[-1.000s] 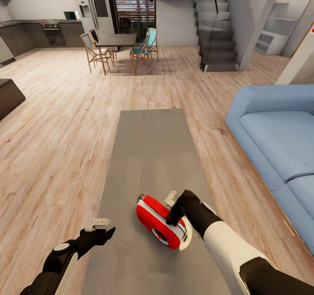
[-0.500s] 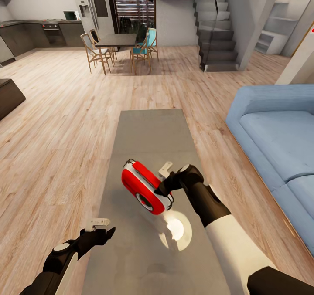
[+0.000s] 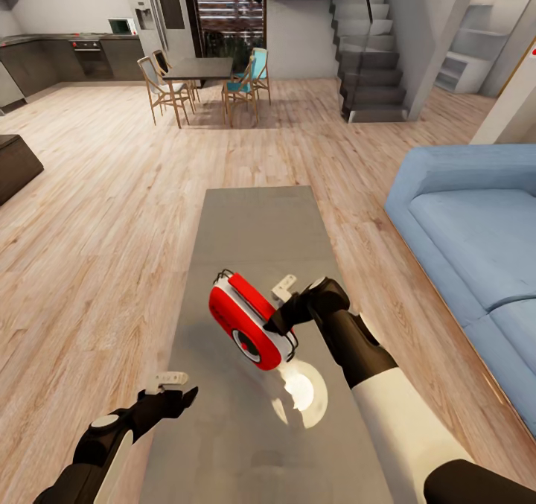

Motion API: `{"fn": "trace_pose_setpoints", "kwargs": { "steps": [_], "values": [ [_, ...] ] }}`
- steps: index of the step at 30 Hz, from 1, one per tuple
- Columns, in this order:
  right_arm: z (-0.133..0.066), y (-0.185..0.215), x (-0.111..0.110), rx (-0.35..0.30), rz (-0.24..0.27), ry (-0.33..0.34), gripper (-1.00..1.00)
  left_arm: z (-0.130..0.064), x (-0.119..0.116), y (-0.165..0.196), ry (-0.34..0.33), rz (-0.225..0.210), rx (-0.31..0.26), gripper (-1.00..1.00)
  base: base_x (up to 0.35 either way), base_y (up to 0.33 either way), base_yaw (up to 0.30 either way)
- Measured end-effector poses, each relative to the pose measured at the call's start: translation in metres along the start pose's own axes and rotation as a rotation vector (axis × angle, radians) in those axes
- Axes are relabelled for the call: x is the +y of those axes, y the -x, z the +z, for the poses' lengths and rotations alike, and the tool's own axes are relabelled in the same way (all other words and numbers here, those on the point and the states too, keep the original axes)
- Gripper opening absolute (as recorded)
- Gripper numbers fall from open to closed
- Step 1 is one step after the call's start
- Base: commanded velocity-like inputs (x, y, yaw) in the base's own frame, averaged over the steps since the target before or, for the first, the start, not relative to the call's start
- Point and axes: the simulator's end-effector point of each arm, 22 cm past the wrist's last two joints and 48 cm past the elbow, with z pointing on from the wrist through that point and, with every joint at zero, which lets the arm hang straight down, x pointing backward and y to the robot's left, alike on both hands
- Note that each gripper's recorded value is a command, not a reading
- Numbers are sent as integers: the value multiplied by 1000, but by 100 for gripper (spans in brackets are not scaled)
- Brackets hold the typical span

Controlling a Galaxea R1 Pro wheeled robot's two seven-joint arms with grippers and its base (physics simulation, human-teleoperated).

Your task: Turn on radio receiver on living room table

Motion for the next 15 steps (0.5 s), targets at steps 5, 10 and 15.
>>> {"fn": "trace_pose_setpoints", "kwargs": {
  "steps": [5, 10, 15],
  "values": [
    [1, -9, -2, 13, 11, 5, -100, -4, -24, 11, -91, -2, -23, 100, 0, 0, 0],
    [-1, -15, -6, 20, 14, 12, -100, -13, -59, 20, -240, 1, -40, 100, 0, 0, 0],
    [-13, -10, -11, -7, -1, 16, -100, -22, -81, 24, -338, 2, -39, 100, 0, 0, 0]
  ]
}}
